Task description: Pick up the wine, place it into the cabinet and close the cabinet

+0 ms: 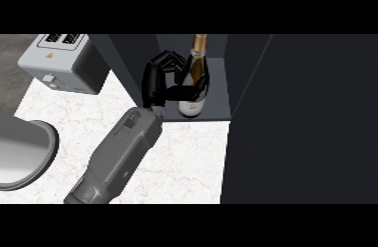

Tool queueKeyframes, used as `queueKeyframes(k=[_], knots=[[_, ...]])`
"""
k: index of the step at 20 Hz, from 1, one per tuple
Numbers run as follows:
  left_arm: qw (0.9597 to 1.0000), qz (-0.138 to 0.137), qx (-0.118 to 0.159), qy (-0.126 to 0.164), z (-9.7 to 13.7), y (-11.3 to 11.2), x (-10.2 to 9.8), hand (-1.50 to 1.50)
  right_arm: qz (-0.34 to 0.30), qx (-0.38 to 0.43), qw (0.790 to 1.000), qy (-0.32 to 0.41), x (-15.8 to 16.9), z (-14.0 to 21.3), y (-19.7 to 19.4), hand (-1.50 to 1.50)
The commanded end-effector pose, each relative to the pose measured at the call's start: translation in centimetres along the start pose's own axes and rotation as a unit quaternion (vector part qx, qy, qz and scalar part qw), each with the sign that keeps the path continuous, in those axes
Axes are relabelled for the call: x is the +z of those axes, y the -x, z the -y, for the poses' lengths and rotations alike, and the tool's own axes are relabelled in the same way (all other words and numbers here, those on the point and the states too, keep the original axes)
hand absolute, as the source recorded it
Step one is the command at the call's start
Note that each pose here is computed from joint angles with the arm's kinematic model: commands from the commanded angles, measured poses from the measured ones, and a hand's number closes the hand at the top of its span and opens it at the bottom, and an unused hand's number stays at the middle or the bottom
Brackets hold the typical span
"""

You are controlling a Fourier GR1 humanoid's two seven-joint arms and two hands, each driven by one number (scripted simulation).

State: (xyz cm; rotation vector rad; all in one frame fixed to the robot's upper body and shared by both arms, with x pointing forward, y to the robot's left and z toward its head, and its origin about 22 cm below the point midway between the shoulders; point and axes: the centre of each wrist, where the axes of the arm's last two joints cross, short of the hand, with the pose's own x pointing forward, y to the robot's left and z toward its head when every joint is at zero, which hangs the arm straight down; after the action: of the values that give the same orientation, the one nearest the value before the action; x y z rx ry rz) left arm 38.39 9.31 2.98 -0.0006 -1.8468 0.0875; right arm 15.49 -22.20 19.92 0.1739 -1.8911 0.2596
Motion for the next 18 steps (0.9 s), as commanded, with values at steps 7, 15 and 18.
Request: queueKeyframes(k=[7,15,18], knots=[[0.9988,0.011,-0.039,-0.027,0.2,0.4,-2.6,1.50,0.016,-0.023,0.999,-0.028,1.5,0.6,-1.7,-1.50],[0.9963,0.044,-0.055,-0.050,0.4,-0.8,-5.0,1.50,0.027,-0.017,0.999,-0.030,1.2,0.3,-0.6,-1.50],[0.9959,0.046,-0.063,-0.046,0.8,-0.4,-4.6,1.50,0.026,-0.021,0.999,-0.036,0.2,-0.3,-1.5,-1.50]])
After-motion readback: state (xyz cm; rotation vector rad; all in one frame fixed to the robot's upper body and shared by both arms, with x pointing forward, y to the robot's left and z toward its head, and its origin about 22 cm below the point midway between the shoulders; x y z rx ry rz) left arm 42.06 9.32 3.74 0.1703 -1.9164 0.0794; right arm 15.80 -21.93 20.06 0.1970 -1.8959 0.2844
